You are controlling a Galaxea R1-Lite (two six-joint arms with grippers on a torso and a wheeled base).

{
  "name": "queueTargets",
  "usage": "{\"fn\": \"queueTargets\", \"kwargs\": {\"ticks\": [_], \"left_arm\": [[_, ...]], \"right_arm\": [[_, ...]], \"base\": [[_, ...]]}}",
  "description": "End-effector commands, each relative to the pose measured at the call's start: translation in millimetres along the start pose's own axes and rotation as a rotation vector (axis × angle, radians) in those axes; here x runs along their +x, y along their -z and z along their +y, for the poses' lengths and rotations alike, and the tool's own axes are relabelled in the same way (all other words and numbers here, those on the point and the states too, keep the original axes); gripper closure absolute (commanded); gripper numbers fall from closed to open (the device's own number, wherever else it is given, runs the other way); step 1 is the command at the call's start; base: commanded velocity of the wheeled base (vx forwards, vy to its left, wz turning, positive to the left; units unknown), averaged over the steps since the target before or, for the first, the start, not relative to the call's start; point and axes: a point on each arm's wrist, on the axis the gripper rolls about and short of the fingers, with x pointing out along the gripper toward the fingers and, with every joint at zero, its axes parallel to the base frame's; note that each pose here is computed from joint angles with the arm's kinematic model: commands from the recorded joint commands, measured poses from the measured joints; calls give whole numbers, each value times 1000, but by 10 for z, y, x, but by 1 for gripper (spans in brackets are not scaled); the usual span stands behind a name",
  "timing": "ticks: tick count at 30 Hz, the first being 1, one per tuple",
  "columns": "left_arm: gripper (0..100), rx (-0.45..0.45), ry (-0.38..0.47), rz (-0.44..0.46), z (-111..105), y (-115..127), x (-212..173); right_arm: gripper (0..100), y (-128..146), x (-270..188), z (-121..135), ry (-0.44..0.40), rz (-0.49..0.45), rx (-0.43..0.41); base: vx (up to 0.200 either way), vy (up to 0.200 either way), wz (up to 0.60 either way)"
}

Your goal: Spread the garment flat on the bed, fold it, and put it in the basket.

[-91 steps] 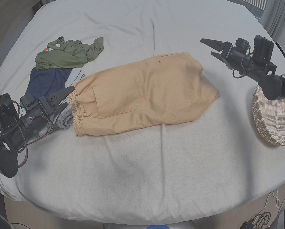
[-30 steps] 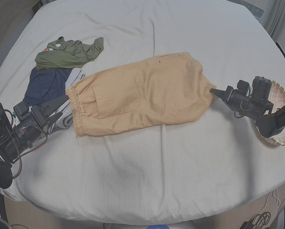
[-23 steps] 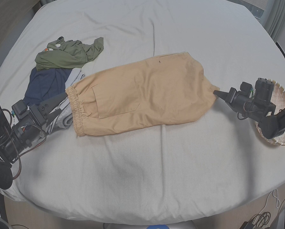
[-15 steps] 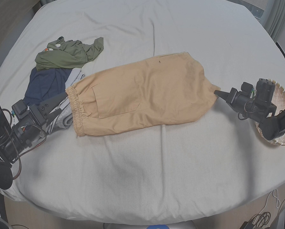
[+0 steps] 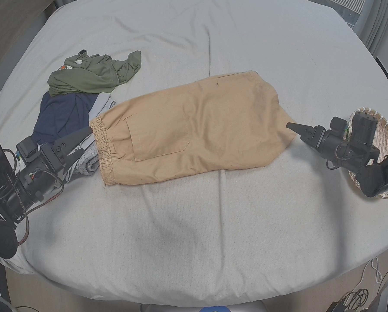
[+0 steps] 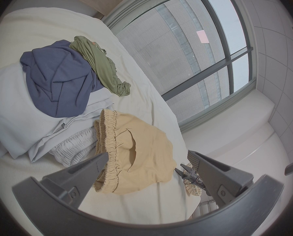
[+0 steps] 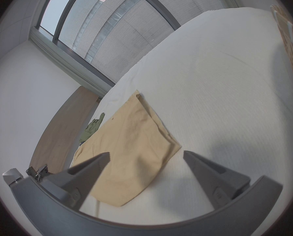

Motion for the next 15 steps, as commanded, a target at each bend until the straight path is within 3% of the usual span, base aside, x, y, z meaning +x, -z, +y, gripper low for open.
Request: {"fn": "queueTargets", "kwargs": {"ticks": [1, 11, 15], "left_arm": [[0, 0, 2, 1, -4, 4, 2], [0, -2, 2, -1, -4, -2, 2], [0, -7, 4, -4, -3, -14, 3]], "right_arm": [[0, 54, -105, 61, 3, 20, 7], [0, 297, 202, -57, -12, 71, 29], [0, 351, 326, -4, -33, 52, 13]], "base": [[0, 0, 0], [0, 0, 0], [0, 0, 0]]}}
